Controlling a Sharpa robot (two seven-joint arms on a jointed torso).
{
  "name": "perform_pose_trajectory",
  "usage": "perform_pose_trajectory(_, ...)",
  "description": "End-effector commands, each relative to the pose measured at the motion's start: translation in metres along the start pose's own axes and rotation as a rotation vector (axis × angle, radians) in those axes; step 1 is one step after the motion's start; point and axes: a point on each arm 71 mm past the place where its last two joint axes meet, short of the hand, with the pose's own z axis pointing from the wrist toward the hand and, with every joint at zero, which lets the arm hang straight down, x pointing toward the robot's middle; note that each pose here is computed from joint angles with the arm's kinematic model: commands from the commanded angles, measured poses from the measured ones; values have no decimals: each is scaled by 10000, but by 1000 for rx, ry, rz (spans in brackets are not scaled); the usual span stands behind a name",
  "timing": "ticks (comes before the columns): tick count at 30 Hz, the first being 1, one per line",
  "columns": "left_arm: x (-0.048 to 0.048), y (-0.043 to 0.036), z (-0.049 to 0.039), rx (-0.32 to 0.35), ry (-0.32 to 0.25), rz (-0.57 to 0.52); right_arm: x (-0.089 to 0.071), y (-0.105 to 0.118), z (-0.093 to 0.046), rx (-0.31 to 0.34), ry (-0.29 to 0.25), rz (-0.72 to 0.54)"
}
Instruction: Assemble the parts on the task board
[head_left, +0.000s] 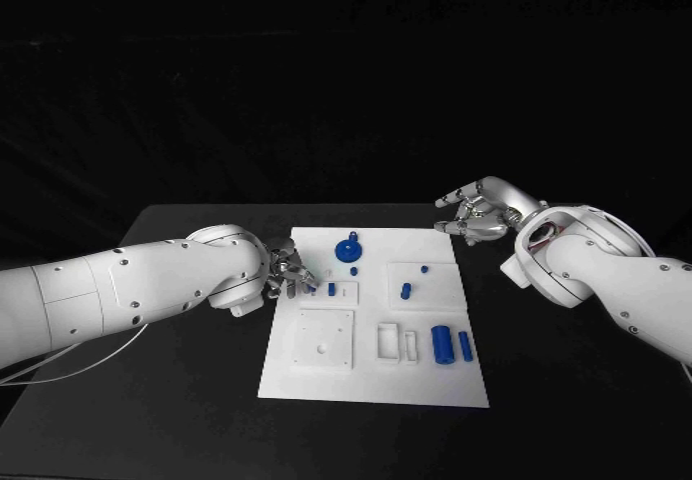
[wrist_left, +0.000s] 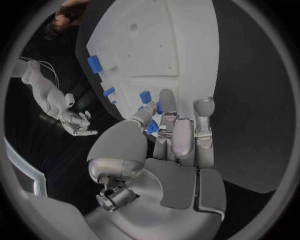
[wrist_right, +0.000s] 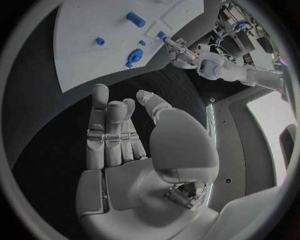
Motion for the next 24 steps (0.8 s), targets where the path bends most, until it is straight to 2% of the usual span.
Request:
perform_pose_trajectory(1,34,-17,4,2,27,9,12,13,-1,-10,11,-2)
perform_pose_trajectory(24,82,20,4,-37,91,65,7,6,-4,-9,9,-3)
